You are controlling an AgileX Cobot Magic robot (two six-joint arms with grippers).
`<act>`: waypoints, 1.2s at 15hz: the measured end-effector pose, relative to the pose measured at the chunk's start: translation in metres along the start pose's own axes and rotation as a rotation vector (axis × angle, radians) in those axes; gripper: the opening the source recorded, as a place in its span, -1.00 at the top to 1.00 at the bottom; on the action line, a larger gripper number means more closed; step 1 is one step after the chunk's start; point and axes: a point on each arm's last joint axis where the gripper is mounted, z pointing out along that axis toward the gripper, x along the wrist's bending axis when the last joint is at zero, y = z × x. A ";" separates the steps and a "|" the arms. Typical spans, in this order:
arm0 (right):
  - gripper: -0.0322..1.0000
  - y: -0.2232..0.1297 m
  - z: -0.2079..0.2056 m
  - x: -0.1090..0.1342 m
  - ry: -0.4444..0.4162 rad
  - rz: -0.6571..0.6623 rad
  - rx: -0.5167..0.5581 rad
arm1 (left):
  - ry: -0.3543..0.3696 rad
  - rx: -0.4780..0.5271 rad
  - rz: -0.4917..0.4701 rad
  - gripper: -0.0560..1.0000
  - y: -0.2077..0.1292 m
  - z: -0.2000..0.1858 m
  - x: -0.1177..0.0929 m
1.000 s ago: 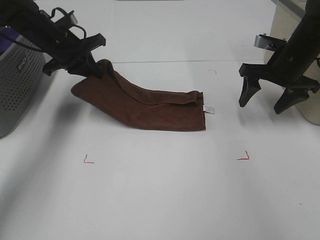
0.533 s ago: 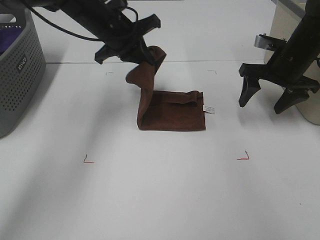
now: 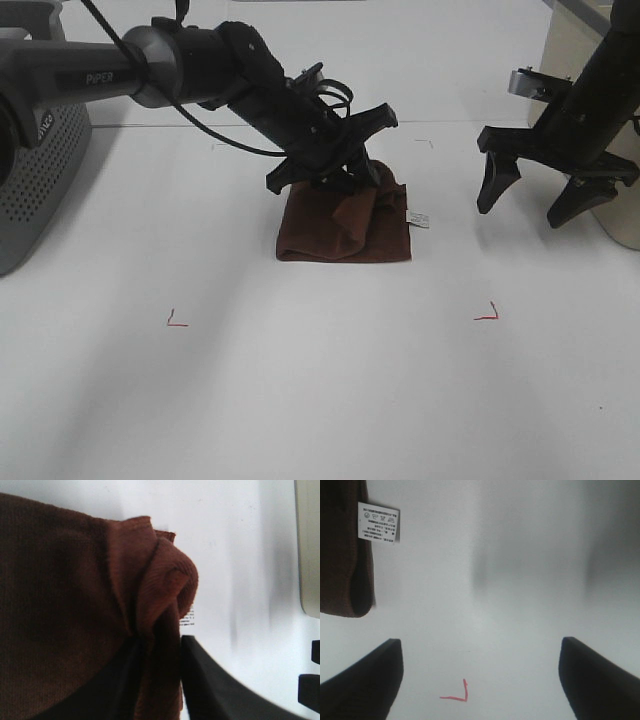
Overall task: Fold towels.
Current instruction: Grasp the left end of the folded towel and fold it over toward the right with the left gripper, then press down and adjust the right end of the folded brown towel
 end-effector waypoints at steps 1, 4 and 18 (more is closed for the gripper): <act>-0.65 0.000 0.000 0.000 0.001 0.000 0.000 | -0.009 0.003 -0.024 0.05 -0.001 0.004 0.001; -0.65 0.000 0.000 0.001 0.008 0.004 0.000 | -0.105 -0.019 -0.109 -0.59 0.001 0.004 -0.007; -0.55 -0.010 0.004 0.140 0.561 -0.299 -0.165 | 0.024 -0.059 0.146 -0.53 0.085 -0.151 0.068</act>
